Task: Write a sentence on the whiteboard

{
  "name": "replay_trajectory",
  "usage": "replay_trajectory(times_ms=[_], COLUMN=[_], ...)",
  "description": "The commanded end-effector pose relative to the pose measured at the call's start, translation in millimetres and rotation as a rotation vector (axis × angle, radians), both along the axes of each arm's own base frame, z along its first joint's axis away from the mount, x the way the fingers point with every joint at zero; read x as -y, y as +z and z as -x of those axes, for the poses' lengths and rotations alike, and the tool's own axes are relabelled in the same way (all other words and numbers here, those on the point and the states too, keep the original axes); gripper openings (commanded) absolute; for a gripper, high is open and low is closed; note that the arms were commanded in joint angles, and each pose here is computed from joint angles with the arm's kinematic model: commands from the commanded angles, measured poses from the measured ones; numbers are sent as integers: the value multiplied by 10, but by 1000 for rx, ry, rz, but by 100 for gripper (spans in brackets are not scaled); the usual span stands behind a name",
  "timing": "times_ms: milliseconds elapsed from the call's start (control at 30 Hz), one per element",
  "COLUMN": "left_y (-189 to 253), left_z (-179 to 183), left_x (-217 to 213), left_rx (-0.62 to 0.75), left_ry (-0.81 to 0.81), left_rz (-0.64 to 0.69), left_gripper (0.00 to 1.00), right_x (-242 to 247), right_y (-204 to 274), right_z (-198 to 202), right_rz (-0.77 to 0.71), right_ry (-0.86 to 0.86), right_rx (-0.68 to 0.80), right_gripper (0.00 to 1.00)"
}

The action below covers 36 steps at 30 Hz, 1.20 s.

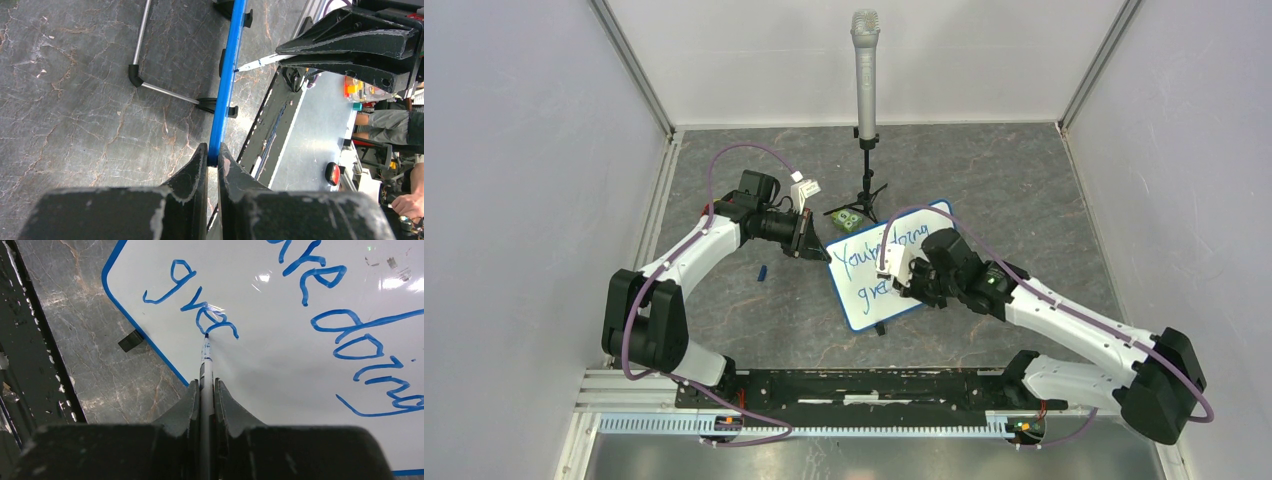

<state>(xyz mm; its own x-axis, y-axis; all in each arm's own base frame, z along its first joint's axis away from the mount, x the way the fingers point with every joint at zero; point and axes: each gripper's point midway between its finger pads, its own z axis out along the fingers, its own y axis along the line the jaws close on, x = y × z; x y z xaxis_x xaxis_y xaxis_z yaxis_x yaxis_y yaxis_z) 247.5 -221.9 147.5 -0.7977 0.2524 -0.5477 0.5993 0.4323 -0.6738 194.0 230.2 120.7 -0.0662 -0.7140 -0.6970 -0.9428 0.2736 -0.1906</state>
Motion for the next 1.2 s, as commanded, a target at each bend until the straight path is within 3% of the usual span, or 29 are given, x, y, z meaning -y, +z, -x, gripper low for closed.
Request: replay_trajectory(times_ms=[0, 567, 1167], left_y=[63, 64, 58], left_z=[-26, -32, -32], left_x=[-9, -9, -9], left_rx=[52, 51, 50], left_ry=[-2, 0, 0], left_rz=[-7, -7, -8], left_gripper=[2, 2, 2], right_x=[84, 36, 169], right_y=[35, 417, 0], right_z=[-64, -358, -70], right_rz=[23, -49, 16], right_ry=[-24, -94, -39], right_rx=[47, 105, -4], right_gripper=[0, 0, 0])
